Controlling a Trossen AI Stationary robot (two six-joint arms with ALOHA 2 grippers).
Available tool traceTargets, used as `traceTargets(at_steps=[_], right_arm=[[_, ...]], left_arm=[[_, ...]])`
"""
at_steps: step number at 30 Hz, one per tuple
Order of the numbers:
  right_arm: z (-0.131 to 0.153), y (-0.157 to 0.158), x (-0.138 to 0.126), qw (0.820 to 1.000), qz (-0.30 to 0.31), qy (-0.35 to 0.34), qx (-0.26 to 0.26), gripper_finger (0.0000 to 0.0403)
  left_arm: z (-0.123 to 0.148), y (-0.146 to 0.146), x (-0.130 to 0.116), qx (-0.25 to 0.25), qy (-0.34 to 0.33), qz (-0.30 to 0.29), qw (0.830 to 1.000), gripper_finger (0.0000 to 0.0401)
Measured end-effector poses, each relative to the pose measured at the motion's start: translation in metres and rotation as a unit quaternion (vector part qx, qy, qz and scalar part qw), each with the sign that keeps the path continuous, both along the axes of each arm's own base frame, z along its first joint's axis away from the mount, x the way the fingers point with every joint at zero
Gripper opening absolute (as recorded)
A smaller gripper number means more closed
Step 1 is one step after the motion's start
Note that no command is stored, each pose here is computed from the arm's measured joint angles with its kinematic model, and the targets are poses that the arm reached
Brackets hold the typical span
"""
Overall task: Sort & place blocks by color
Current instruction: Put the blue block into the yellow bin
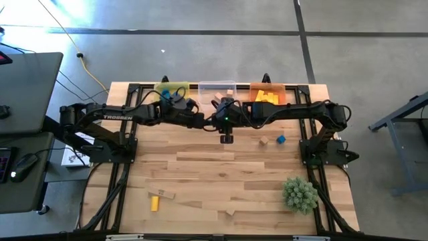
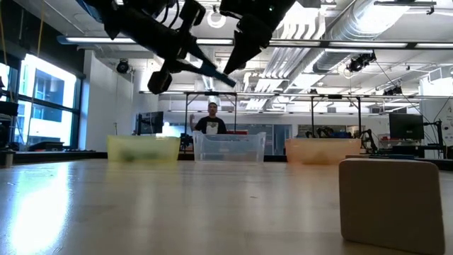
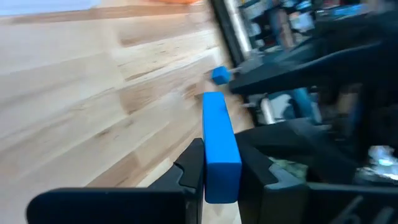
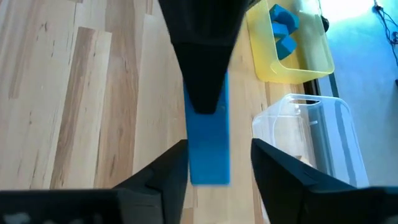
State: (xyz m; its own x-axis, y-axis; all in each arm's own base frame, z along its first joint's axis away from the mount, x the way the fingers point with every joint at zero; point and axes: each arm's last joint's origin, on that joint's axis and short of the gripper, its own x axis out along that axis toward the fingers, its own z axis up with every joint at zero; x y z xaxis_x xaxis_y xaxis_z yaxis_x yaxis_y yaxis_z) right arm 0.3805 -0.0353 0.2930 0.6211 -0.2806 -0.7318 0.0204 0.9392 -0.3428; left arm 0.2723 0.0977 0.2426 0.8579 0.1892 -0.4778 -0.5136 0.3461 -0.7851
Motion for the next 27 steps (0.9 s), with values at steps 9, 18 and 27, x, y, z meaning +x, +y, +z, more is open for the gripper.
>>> traceTargets(at_steps=[9,18,27], right_arm=[[0.0,-0.013,-0.001,1.0,-0.026,-0.001,-0.012,0.0213],[0.001,-0.038,-0.005,0.993,-0.108,-0.023,0.029,0.0216],[0.002,-0.057,-0.007,0.978,-0.185,-0.064,0.076,0.0216]], left_arm=[[-0.009,0.008,-0.008,0.035,0.062,0.019,0.997,0.0036],[-0.012,0.055,-0.035,0.094,0.112,0.065,0.987,0.0036],[-0.012,0.102,-0.073,0.15,0.152,0.1,0.972,0.0036]])
